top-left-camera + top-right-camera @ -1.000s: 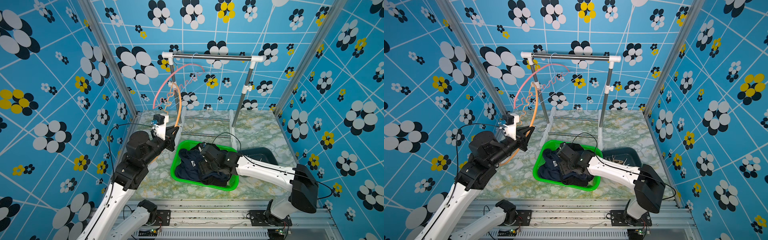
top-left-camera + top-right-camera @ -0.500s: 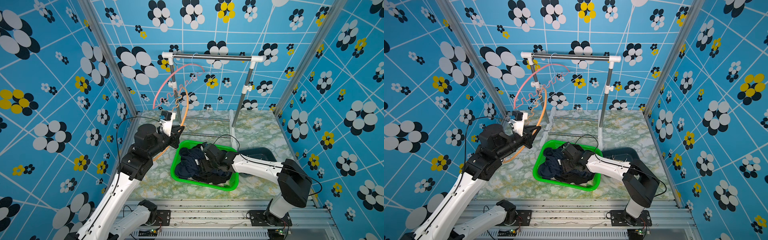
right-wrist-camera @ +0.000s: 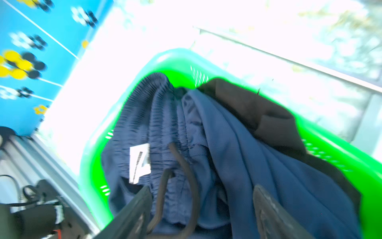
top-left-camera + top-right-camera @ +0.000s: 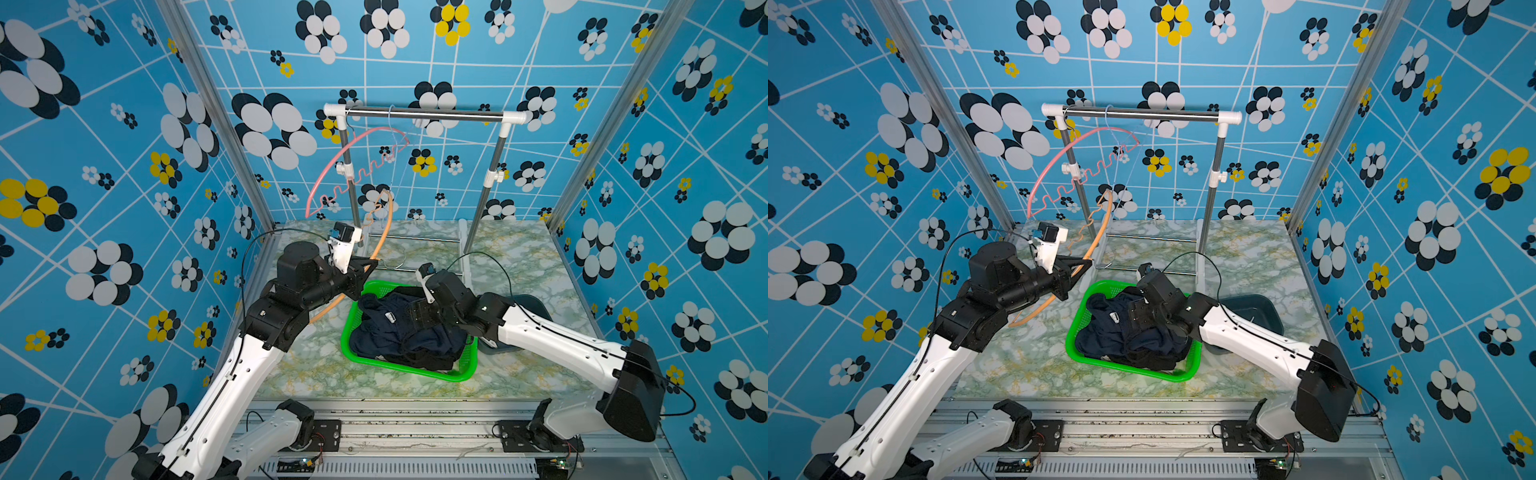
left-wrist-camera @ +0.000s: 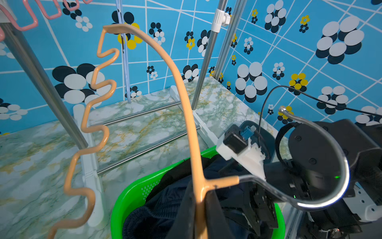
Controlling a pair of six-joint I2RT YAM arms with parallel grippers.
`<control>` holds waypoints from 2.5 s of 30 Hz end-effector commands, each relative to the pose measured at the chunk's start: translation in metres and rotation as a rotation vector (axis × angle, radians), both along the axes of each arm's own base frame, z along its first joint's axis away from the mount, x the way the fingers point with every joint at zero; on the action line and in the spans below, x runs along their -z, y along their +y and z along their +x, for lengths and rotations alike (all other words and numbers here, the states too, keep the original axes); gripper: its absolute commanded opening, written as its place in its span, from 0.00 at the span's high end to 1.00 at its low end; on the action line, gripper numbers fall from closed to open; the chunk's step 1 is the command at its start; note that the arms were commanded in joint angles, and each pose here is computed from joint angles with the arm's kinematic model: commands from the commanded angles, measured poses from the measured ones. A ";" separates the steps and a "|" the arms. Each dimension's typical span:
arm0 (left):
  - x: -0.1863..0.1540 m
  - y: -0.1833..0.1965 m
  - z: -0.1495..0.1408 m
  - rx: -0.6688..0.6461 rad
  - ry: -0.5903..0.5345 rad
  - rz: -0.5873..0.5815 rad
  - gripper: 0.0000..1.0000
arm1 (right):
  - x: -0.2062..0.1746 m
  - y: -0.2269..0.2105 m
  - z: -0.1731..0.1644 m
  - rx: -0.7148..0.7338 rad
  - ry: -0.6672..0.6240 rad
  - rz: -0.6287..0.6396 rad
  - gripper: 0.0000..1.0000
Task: Remove the clothespins securing shorts to the hanger
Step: Place the shorts in the basket, then place the hanger on the clothesline.
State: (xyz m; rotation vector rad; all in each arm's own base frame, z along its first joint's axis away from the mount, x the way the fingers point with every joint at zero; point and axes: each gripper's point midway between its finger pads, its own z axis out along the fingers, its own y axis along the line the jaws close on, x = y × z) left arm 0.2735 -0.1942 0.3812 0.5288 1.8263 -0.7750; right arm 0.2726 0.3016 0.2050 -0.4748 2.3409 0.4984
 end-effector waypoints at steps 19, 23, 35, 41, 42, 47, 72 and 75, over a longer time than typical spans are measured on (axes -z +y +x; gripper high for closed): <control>-0.005 0.048 -0.105 -0.065 0.141 -0.142 1.00 | -0.099 -0.033 -0.022 0.040 -0.129 0.316 0.19; -0.007 0.063 -0.114 -0.123 0.092 -0.154 1.00 | -0.112 -0.026 -0.023 0.023 -0.147 0.380 0.19; -0.002 0.014 -0.123 0.151 0.264 -0.345 1.00 | -0.166 -0.035 -0.031 0.035 -0.240 0.669 0.15; -0.002 -0.024 -0.117 0.291 0.301 -0.391 1.00 | -0.182 -0.032 -0.042 -0.014 -0.200 0.827 0.24; -0.003 -0.030 -0.116 0.311 0.300 -0.391 1.00 | -0.182 -0.031 -0.043 -0.021 -0.189 0.843 0.24; -0.006 -0.058 -0.100 0.373 0.286 -0.413 1.00 | -0.181 -0.025 -0.042 -0.024 -0.109 0.988 0.34; 0.002 -0.107 -0.071 0.510 0.329 -0.470 1.00 | -0.179 -0.004 -0.011 -0.081 -0.034 1.164 0.65; 0.003 -0.108 -0.068 0.506 0.319 -0.470 1.00 | -0.178 -0.005 -0.011 -0.075 -0.030 1.169 0.78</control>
